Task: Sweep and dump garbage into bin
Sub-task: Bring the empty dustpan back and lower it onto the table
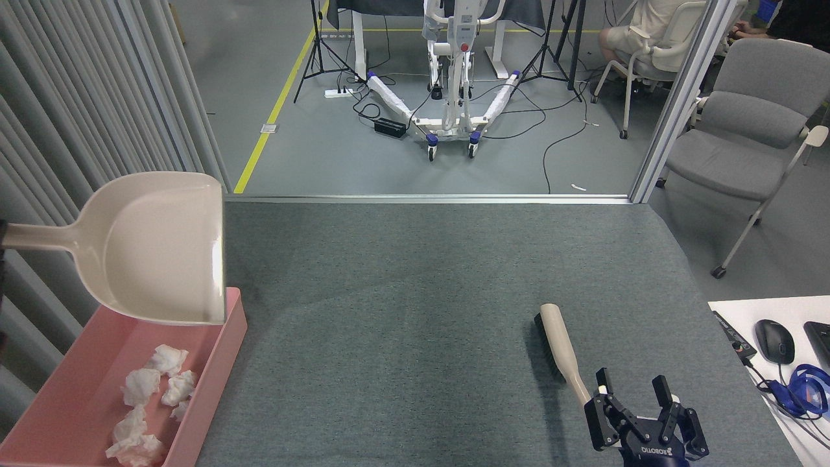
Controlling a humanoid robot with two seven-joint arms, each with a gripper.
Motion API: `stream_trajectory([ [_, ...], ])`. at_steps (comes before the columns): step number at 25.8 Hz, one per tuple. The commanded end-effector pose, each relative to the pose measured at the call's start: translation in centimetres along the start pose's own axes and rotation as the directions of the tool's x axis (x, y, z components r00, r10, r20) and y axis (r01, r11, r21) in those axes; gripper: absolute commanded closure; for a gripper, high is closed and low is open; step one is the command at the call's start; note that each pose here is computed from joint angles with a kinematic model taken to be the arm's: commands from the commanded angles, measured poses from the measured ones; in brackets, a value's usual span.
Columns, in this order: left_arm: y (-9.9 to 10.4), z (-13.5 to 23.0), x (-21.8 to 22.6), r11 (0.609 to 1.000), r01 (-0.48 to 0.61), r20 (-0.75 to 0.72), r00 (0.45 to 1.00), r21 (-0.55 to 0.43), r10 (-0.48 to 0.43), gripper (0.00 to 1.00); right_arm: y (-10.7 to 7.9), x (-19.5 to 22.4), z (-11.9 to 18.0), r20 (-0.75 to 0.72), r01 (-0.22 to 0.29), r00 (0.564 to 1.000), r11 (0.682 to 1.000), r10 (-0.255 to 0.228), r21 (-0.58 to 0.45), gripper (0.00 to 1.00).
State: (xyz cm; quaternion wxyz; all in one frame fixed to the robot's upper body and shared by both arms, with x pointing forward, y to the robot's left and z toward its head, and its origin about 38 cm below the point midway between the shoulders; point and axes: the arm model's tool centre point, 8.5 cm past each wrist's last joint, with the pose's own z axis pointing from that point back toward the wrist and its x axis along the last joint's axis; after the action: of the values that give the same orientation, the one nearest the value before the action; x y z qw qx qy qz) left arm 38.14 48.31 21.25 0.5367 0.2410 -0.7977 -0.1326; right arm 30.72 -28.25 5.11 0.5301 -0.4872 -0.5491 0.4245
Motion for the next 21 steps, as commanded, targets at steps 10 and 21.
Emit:
stream_trajectory([
  [10,-19.2,3.2,0.3,0.96,-0.2,-0.087,0.979,-0.198,0.186,1.0,0.4,-0.3,0.4,-0.021,-0.017,1.0,1.0,0.017,0.014,0.07],
  [21,-28.4,6.6,-1.8,0.953,-0.123,-0.168,0.983,-0.277,0.078,1.0,0.3,-0.3,0.4,-0.021,-0.018,1.0,1.0,0.018,0.014,0.07],
])
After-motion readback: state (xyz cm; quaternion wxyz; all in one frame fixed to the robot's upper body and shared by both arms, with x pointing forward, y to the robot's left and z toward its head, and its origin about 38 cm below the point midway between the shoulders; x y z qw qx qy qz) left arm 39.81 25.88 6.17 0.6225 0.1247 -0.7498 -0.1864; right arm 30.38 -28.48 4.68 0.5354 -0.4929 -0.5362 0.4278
